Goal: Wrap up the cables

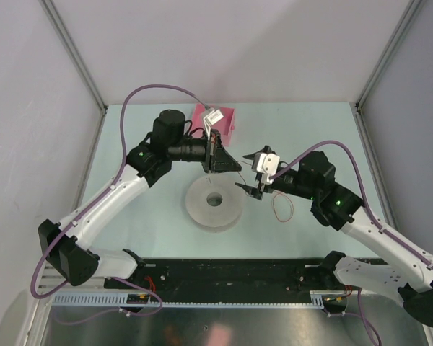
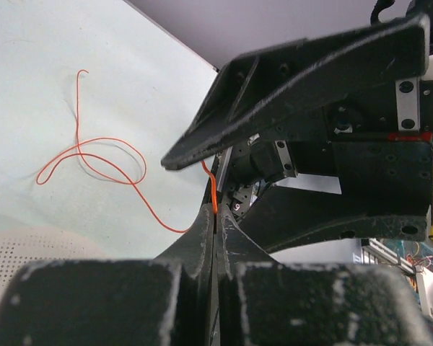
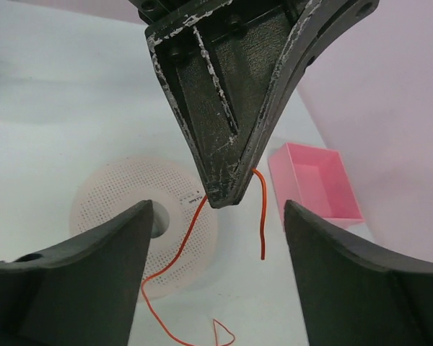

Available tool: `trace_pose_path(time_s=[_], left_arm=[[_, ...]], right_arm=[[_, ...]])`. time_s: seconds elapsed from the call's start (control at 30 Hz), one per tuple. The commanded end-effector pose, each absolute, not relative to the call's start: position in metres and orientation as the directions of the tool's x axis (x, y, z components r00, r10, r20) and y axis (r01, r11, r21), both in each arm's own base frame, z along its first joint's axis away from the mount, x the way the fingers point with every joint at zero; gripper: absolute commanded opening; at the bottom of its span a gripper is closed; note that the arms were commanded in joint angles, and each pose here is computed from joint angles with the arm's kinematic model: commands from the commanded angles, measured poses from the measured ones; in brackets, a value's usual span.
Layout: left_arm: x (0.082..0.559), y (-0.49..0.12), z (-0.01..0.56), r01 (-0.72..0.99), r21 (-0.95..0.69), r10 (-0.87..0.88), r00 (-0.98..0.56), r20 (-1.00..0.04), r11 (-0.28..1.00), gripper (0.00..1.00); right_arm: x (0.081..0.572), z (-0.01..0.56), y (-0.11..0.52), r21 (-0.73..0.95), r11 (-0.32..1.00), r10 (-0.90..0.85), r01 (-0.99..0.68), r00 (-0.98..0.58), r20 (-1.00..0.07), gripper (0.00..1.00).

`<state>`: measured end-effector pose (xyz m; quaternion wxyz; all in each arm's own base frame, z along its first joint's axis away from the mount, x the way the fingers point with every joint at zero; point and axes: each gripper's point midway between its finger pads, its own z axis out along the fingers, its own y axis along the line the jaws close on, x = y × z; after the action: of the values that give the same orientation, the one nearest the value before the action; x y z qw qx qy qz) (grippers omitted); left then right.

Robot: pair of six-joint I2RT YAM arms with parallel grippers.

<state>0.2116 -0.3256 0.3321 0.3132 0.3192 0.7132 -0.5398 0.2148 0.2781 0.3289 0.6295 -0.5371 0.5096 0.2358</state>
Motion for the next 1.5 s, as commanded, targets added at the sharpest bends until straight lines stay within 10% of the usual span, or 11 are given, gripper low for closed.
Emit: trace_pose_path(time_s=[0.0, 0.3, 1.13, 1.47], left_arm=[[0.205, -0.322, 0.352, 0.812, -0.563, 0.085, -0.579, -0.811, 0.156, 0.00], [0.208, -0.315, 0.346, 0.802, -0.571, 0.074, -0.589, -0.805, 0.173, 0.00], [0.216, -0.311, 0.345, 0.717, -0.677, 0.015, -0.688, -0.725, 0.166, 0.00], [0.220, -0.307, 0.344, 0.693, -0.700, -0.007, -0.710, -0.705, 0.174, 0.00]], right_arm=[[0.216, 0.344, 0.284, -0.453, 0.325, -0.199, -0.830, 0.409, -0.891, 0.70], [0.229, 0.350, 0.272, -0.526, 0.416, -0.241, -0.742, 0.468, -0.850, 0.35], [0.236, 0.329, 0.283, -0.575, 0.396, -0.323, -0.716, 0.478, -0.817, 0.42], [0.241, 0.331, 0.283, -0.579, 0.418, -0.327, -0.700, 0.479, -0.815, 0.20]])
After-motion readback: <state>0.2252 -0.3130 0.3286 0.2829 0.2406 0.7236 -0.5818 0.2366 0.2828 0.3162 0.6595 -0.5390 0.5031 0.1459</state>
